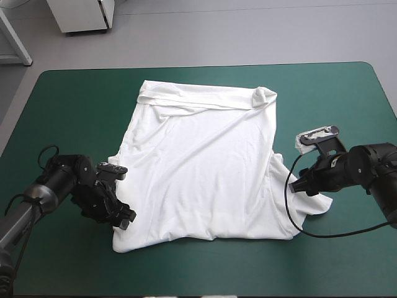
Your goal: Fold the cloth
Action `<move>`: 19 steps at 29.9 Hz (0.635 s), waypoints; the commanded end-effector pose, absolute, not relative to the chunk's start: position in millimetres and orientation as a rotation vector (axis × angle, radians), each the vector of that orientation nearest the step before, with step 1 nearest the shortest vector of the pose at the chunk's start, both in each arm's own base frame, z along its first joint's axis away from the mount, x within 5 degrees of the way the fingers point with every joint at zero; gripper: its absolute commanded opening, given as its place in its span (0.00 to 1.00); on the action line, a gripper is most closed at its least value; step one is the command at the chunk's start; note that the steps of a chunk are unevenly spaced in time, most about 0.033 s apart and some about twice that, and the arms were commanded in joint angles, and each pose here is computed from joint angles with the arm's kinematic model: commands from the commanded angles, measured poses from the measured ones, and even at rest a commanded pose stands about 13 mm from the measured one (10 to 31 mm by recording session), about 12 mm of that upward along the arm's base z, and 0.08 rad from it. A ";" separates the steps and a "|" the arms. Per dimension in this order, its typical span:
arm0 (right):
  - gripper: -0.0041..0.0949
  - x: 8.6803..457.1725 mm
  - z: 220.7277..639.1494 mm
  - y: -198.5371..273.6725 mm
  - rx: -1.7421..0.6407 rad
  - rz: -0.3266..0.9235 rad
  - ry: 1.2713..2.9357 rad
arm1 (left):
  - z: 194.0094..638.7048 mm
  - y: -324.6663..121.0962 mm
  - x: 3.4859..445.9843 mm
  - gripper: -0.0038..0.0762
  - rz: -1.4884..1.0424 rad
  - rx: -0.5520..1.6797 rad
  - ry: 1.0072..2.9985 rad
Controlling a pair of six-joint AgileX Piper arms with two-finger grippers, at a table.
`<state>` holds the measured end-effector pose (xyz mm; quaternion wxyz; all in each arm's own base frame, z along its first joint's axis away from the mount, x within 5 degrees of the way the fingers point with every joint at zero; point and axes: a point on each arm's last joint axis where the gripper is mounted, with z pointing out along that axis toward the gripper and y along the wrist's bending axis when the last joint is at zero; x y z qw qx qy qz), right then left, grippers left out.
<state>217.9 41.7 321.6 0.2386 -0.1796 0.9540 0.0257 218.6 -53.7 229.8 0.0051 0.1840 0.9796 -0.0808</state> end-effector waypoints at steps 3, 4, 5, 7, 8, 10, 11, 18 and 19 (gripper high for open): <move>0.61 218.6 311.0 35.1 -0.449 -0.020 2.589 | 227.0 -58.1 225.2 0.63 -0.287 0.553 3.056; 0.61 219.8 308.4 35.1 -0.451 -0.025 2.589 | 225.0 -58.4 225.2 0.61 -0.293 0.540 3.062; 0.61 220.5 305.0 35.0 -0.451 -0.027 2.599 | 221.9 -58.8 225.7 0.59 -0.300 0.531 3.072; 0.61 224.1 300.7 34.3 -0.452 -0.046 2.618 | 216.2 -59.9 226.6 0.51 -0.316 0.522 3.093; 0.60 226.0 298.8 33.5 -0.451 -0.063 2.624 | 213.8 -61.0 227.0 0.44 -0.334 0.508 3.096; 0.59 229.6 294.7 32.3 -0.462 -0.092 2.639 | 210.3 -63.1 227.9 0.28 -0.352 0.522 3.087; 0.58 232.0 291.6 32.0 -0.459 -0.102 2.652 | 209.6 -65.2 228.3 0.19 -0.367 0.556 3.076; 0.55 246.4 271.4 30.8 -0.462 -0.155 2.731 | 210.3 -71.9 226.7 0.04 -0.452 0.610 3.051; 0.55 248.5 268.3 31.2 -0.465 -0.155 2.740 | 210.3 -71.9 226.3 0.04 -0.454 0.615 3.054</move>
